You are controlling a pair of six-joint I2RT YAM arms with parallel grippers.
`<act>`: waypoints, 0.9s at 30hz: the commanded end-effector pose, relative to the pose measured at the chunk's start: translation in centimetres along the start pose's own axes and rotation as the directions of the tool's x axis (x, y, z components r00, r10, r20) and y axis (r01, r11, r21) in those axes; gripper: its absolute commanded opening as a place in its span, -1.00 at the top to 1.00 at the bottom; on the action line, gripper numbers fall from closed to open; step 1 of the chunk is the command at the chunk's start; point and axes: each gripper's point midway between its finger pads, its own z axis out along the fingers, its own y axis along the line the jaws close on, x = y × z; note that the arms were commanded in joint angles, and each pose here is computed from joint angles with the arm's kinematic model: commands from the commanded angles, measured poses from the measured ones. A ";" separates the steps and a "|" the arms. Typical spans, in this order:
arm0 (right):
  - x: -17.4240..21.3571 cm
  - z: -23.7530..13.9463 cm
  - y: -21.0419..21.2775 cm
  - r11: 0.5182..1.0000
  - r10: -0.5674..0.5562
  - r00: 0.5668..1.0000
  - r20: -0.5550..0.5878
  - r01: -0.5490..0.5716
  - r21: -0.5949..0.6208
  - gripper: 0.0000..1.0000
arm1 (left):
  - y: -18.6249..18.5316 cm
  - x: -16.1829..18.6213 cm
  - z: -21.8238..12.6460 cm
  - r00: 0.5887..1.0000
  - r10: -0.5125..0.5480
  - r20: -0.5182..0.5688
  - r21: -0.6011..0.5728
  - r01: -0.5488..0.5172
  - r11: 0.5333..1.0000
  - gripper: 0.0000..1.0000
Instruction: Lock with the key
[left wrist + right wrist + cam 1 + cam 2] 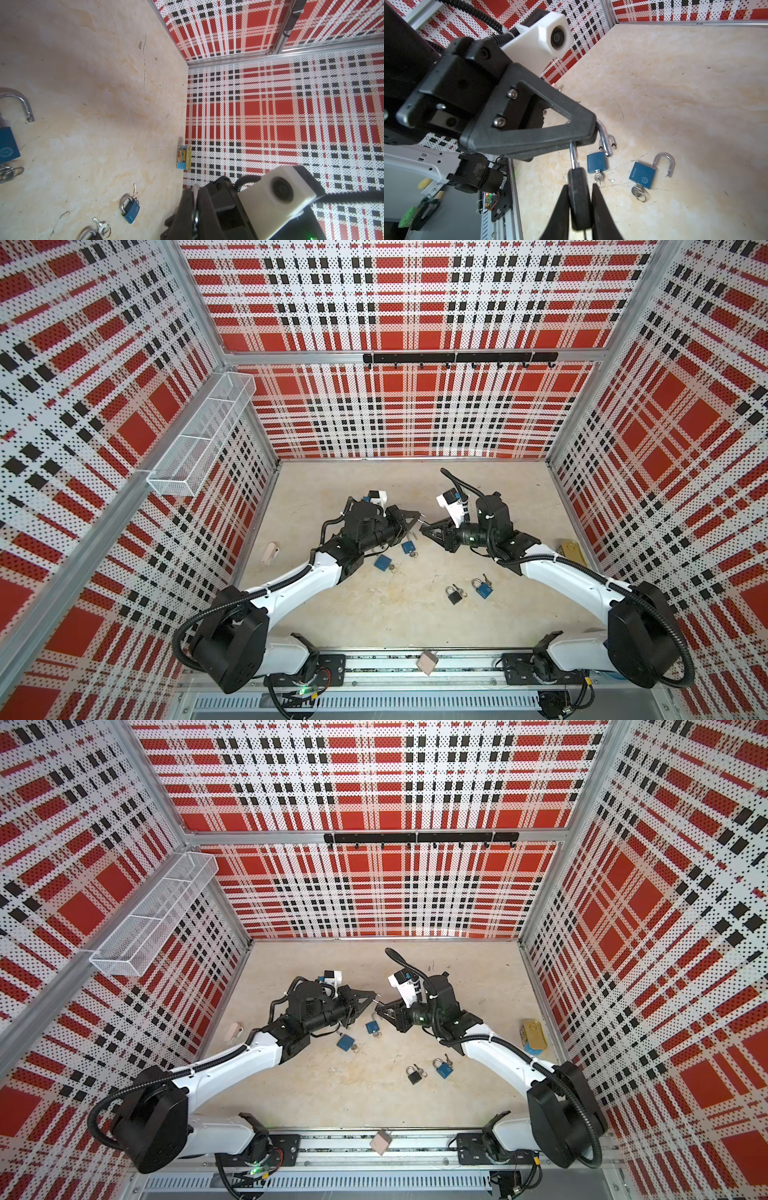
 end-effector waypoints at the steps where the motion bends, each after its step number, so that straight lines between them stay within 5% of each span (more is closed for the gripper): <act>1: -1.7 -0.9 0.6 0.999 -0.042 0.997 0.066 0.043 -0.004 1.00 | -0.4 -0.1 -0.1 1.000 -0.013 0.005 0.026 0.013 1.000 1.00; 9: -1.9 -1.3 1.0 0.999 -0.036 0.997 0.071 0.037 -0.011 1.00 | -0.3 -0.7 -0.3 1.000 -0.002 0.018 0.023 0.002 1.000 1.00; 12: -1.5 -1.4 1.1 0.999 -0.029 0.999 0.043 0.030 -0.016 1.00 | -0.3 -1.8 -0.8 0.999 0.017 0.035 0.017 -0.018 1.000 0.35; 14: -1.2 -1.6 1.5 0.999 -0.024 0.999 0.020 0.025 -0.025 1.00 | -0.3 -2.7 -1.4 0.997 0.050 0.051 0.004 -0.050 0.999 0.11; 20: 0.0 -2.2 2.4 0.999 0.011 0.999 -0.040 -0.013 -0.053 1.00 | -1.8 -4.3 -2.9 0.966 0.252 0.052 -0.028 -0.251 0.968 0.03; 27: 0.1 -2.9 3.8 0.994 0.033 0.997 -0.063 -0.039 -0.098 1.00 | -1.7 -0.9 -1.1 0.905 0.398 -0.149 0.046 -0.396 0.917 0.12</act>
